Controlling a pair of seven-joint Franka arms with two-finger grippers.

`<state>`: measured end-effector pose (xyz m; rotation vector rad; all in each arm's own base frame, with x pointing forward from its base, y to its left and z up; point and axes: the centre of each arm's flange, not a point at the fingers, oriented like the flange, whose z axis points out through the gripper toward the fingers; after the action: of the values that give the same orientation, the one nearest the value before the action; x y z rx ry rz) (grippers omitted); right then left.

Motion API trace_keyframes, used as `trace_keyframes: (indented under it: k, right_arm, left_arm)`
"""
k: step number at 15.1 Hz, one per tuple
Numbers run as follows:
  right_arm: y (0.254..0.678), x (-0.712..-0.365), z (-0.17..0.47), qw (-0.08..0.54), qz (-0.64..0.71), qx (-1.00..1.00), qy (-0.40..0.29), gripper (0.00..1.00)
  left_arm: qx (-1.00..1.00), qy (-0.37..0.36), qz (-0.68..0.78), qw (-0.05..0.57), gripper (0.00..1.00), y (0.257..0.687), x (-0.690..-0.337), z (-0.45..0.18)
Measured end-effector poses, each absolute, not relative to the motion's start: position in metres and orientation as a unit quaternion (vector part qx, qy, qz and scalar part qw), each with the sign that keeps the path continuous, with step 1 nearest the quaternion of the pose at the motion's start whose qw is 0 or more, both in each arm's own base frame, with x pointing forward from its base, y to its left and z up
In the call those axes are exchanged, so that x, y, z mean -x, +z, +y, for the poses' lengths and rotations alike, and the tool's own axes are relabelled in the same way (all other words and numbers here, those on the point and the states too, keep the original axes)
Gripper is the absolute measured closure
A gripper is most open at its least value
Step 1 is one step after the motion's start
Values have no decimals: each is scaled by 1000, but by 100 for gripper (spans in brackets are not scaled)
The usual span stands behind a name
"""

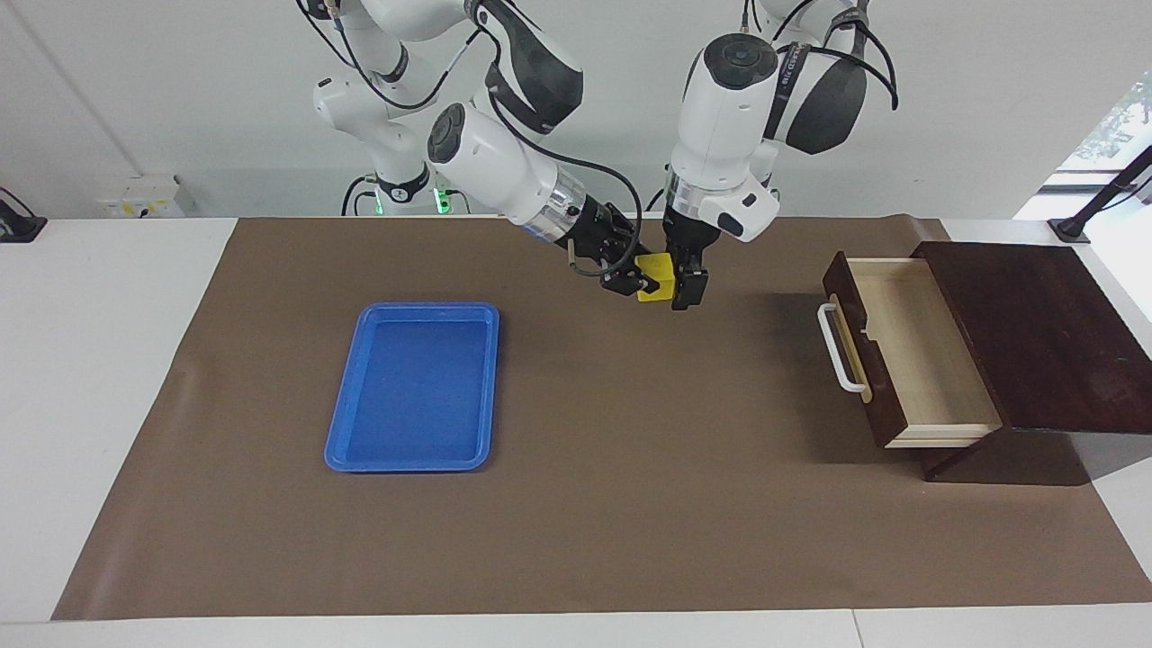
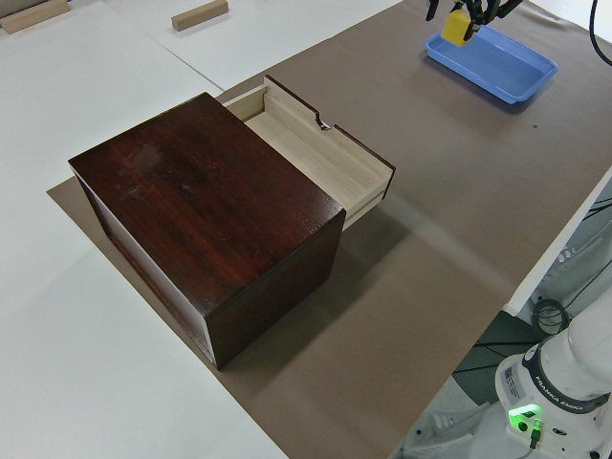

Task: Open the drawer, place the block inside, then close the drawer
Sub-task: 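Grasp the block with the left gripper and open the right gripper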

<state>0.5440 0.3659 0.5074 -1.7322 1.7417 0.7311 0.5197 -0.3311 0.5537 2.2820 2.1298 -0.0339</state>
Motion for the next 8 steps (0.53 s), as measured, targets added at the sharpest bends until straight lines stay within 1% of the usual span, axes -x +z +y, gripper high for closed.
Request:
trace_keyframes:
  k: [1,5,6,7,8]
  right_arm:
    - [508,-544,366,286,651,648,273,45]
    - [508,-544,366,286,651,648,273,45]
    - [508,-545,366,286,651,648,273,45]
    - [508,-545,365,286,651,647,273,45]
    - [508,-545,365,288,652,647,272,45]
  left_arm:
    - [-731,-11,682,10,14,554,-520,-331]
    - [-733,-11,680,10,19,554,-517,-335]
    - [-733,-11,680,10,25,554,-516,-337]
    - [-734,-11,679,10,25,554,-516,-337]
    - [-734,-12,679,8,30,554,-515,-338]
